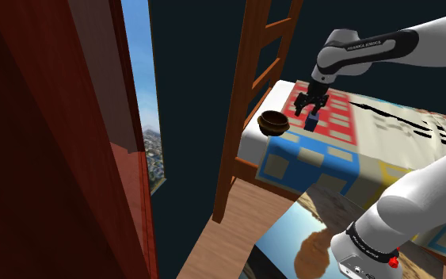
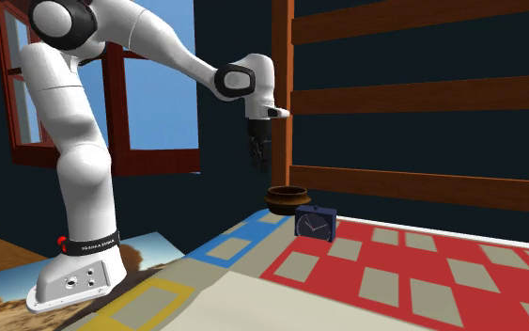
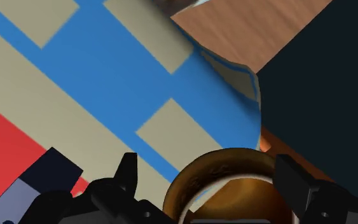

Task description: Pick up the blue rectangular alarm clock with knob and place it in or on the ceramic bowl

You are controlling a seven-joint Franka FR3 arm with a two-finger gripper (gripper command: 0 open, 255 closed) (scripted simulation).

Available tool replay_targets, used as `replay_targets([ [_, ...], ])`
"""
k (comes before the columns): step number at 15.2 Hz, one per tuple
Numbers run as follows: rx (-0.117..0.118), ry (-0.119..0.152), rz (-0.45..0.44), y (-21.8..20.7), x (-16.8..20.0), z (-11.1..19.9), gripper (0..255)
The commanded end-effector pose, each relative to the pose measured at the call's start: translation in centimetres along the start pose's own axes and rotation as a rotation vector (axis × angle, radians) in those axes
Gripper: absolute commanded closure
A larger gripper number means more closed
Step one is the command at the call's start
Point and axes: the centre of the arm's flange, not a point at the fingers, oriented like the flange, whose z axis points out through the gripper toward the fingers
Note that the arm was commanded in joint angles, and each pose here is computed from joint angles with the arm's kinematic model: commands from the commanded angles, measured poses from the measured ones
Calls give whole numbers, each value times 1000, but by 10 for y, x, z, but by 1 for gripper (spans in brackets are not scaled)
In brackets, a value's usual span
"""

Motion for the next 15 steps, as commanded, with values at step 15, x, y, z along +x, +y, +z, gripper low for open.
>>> replay_targets([
  [15, -36, -3, 234, 151, 68, 72, 0],
])
